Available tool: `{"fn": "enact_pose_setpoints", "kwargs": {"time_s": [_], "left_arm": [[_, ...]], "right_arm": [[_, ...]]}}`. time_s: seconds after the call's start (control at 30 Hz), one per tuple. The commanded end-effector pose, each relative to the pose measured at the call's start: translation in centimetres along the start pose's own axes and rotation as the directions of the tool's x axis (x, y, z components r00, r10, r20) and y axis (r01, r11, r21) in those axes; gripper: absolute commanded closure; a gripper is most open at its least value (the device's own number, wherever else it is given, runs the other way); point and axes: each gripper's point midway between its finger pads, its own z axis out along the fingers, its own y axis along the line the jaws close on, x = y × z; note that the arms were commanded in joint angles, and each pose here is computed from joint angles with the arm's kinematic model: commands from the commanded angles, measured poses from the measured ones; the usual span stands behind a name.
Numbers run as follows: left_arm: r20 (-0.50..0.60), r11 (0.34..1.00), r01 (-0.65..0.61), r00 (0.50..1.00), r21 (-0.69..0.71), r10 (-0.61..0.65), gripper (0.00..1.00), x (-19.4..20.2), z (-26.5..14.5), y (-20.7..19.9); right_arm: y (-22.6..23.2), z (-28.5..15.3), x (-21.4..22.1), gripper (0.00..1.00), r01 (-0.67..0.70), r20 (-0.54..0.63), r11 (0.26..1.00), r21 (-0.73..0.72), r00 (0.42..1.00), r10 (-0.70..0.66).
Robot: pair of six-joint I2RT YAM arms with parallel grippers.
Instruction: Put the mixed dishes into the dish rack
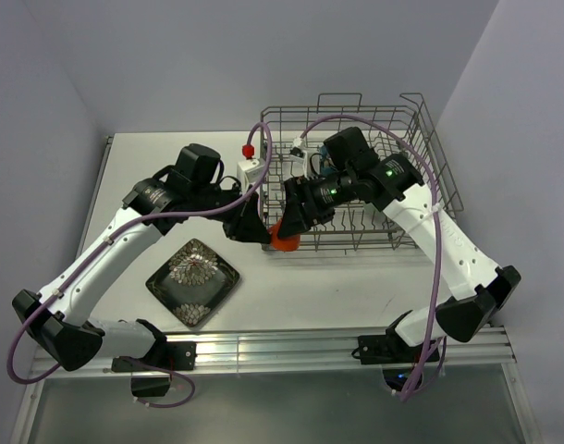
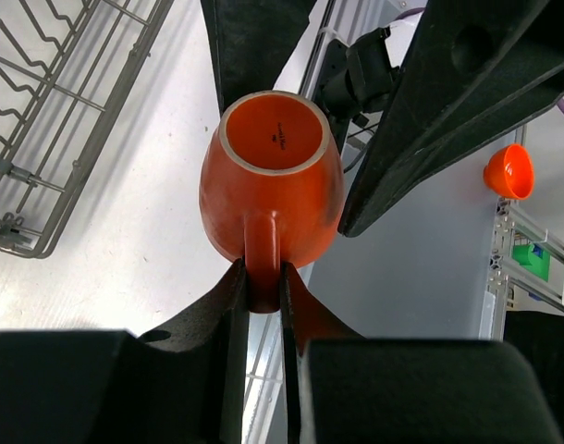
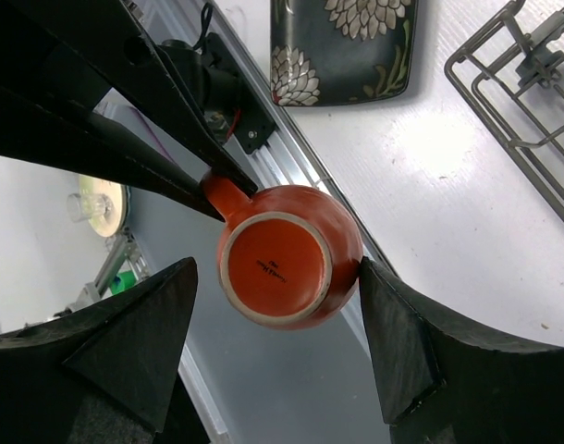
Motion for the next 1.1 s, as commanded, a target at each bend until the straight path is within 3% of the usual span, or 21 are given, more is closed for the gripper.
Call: {"fn": "enact_pose_setpoints", "kwargs": {"time_s": [0.0, 0.1, 0.2, 0.23, 0.3, 0.43, 0.7, 0.83, 1.07], "left_arm": [[0.078, 0.996, -0.090, 0.993, 0.020, 0.088, 1.00, -1.9, -0.7, -1.2], [0.078, 0.996, -0.088, 0.993, 0.020, 0.086, 1.00, -1.8, -0.8, -1.2], [0.079, 0.996, -0.089, 0.993, 0.019, 0.087, 1.00, -1.8, -0.8, -1.2], [0.077, 0.996, -0.090, 0.993, 0.021, 0.088, 1.00, -1.8, -0.8, -1.3], [0.078, 0.996, -0.086, 0.993, 0.019, 0.085, 1.00, -1.8, -0.8, -1.2], [0.076, 0.997, -0.071, 0.995, -0.006, 0.071, 0.99, -1.8, -0.7, -0.7], [0.072, 0.998, -0.056, 0.996, -0.033, 0.059, 0.75, -1.7, -0.6, -0.2], [0.074, 0.997, -0.051, 0.996, -0.054, 0.055, 0.51, -1.7, -0.7, 0.2], [0.071, 0.996, -0.040, 0.996, -0.080, 0.046, 0.30, -1.4, -0.7, 0.6]], "right_arm": [[2.0, -0.2, 0.4, 0.22, 0.056, 0.009, 0.995, -0.085, 0.998, -0.056], [2.0, -0.1, 0.6, 0.29, 0.057, 0.005, 0.995, -0.087, 0.998, -0.056], [2.0, 0.1, 0.7, 0.58, 0.051, -0.004, 0.994, -0.092, 0.999, -0.052], [1.9, 0.2, 0.6, 0.80, 0.050, -0.003, 0.995, -0.088, 0.999, -0.050], [1.8, 0.2, 0.6, 1.00, 0.049, -0.002, 0.995, -0.085, 0.999, -0.049], [1.9, 0.1, 0.3, 1.00, 0.054, 0.019, 0.995, -0.079, 0.998, -0.052], [2.2, -0.3, -0.6, 1.00, 0.067, 0.069, 0.996, -0.064, 0.996, -0.062], [2.1, -0.3, -0.8, 1.00, 0.067, 0.077, 0.996, -0.059, 0.995, -0.063], [1.7, -0.4, -0.9, 1.00, 0.065, 0.083, 0.997, -0.032, 0.995, -0.062]]}}
